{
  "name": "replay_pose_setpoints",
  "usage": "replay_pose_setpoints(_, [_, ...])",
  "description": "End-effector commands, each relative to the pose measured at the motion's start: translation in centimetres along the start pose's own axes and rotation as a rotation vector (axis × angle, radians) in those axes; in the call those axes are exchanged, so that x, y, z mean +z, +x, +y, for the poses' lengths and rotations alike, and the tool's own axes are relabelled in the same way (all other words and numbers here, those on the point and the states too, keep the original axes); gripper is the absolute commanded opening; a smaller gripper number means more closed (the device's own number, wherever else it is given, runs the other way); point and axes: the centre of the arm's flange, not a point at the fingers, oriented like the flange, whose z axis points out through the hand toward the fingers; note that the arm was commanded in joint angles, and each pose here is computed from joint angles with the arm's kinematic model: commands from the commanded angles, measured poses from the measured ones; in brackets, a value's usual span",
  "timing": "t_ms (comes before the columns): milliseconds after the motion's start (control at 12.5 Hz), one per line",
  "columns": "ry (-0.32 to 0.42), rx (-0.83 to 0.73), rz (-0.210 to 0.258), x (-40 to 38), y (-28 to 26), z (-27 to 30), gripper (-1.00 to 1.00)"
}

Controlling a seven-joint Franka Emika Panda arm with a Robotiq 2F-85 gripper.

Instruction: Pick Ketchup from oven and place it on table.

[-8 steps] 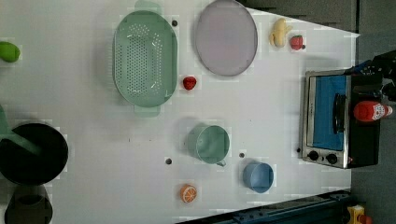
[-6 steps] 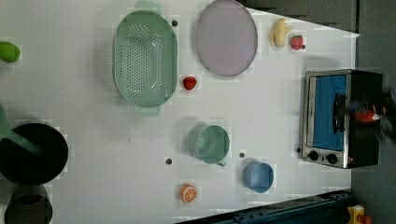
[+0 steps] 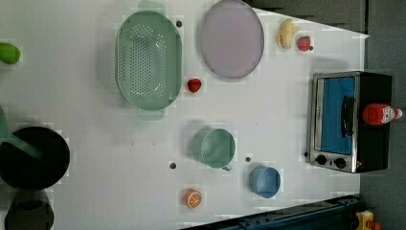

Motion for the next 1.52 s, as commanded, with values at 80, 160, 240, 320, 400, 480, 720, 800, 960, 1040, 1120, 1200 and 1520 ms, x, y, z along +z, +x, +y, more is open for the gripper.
replay_pose_setpoints(80, [-0.038, 0.190, -0.038, 4.9, 7.1, 4.6, 1.00])
replay_pose_setpoints(160, [-0.019, 0.230, -0.021, 5.2, 8.7, 6.0, 1.00])
replay_pose_setpoints(240, [-0.005, 0.272, -0.007, 5.8, 10.5, 7.5, 1.00])
replay_pose_setpoints(320, [0.006, 0.313, 0.007, 6.5, 12.2, 9.0, 1.00])
replay_pose_setpoints(400, [0.010, 0.350, 0.018, 7.3, 13.9, 10.5, 1.00])
replay_pose_setpoints(480, [0.009, 0.384, 0.024, 8.3, 15.3, 11.9, 1.00])
replay_pose_setpoints(720, [-0.008, 0.482, 0.049, 11.4, 19.2, 15.8, 1.00])
replay_pose_setpoints(800, [-0.014, 0.508, 0.067, 12.5, 20.4, 16.8, 1.00])
replay_pose_setpoints(960, [-0.039, 0.554, 0.097, 14.9, 22.7, 18.7, 1.00])
replay_pose_setpoints(1040, [-0.056, 0.570, 0.106, 16.3, 23.6, 19.4, 1.00])
replay_pose_setpoints(1120, [-0.072, 0.584, 0.116, 17.7, 24.5, 19.9, 1.00])
replay_pose_setpoints(1200, [-0.087, 0.598, 0.122, 19.0, 25.3, 20.4, 1.00])
replay_pose_setpoints(1520, [-0.027, 0.734, 0.078, 23.8, 27.6, 22.1, 1.00])
